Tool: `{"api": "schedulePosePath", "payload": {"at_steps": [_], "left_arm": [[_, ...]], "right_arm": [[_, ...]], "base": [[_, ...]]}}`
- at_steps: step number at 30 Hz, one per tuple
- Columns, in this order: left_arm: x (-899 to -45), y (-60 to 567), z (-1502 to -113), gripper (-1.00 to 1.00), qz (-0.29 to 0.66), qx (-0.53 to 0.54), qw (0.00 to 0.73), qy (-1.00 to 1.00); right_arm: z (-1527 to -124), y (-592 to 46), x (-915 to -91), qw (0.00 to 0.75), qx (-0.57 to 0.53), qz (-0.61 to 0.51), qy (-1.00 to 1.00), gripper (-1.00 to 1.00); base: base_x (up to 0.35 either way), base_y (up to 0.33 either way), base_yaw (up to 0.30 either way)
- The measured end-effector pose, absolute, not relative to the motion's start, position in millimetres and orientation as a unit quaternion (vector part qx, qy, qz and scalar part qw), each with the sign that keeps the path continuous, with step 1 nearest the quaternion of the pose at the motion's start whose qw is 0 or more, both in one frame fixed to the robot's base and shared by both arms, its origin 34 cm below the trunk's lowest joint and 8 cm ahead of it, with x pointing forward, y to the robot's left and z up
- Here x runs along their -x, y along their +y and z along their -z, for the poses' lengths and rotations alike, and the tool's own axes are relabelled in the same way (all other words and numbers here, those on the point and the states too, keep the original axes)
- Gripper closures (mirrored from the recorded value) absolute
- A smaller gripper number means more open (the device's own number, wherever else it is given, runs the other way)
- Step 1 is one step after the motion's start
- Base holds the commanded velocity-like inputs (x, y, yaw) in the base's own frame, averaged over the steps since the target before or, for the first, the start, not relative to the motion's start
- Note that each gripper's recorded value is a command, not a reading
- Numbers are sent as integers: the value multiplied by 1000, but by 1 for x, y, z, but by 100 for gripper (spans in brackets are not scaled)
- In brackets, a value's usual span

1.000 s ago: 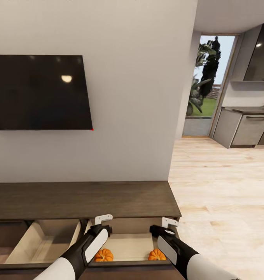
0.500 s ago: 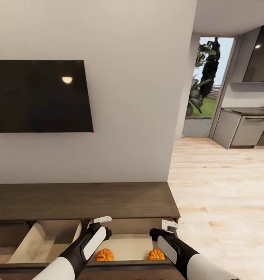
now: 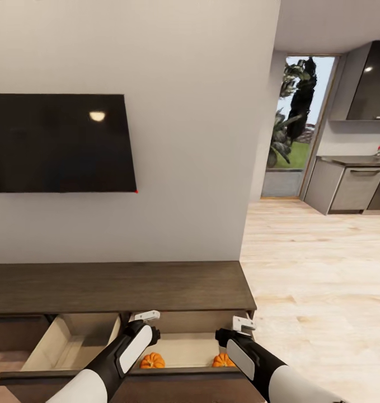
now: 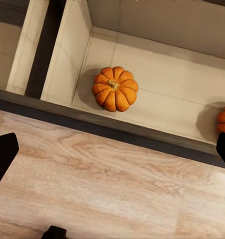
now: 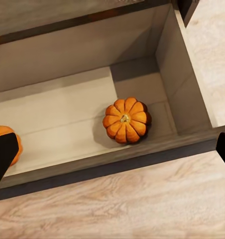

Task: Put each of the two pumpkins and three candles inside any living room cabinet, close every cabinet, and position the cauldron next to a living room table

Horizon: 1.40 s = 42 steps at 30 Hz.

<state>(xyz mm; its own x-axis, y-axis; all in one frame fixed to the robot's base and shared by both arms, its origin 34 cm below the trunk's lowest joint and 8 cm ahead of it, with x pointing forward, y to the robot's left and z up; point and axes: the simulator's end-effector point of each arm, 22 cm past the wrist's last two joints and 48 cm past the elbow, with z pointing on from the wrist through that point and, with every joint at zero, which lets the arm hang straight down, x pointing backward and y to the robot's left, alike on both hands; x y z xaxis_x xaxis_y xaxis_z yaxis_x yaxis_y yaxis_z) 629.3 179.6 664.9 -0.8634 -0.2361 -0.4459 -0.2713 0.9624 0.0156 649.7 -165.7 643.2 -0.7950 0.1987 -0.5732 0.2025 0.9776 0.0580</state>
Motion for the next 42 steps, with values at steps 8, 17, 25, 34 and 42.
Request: {"api": "schedulePosePath", "payload": {"at_steps": [8, 17, 25, 34, 42], "left_arm": [[-629, 180, -678, -100, -39, 131, 225, 965], [-629, 179, -690, -100, -39, 131, 225, 965], [-634, 177, -695, -100, -34, 131, 232, 963], [-638, 174, -712, -100, -29, 132, 239, 962], [-638, 174, -723, -100, -29, 133, 238, 962]], "right_arm": [[-656, -166, -650, 303, -106, 4, 947, -100], [-668, -166, -649, 301, -106, 4, 948, -100], [-668, -166, -650, 301, -106, 4, 948, -100], [-679, -166, -649, 302, -105, 4, 947, -100], [-690, -166, -649, 302, -104, 5, 948, -100]], "base": [[0, 0, 0], [-168, 0, 0], [-308, 0, 0], [-35, 0, 0], [-255, 0, 0]]}}
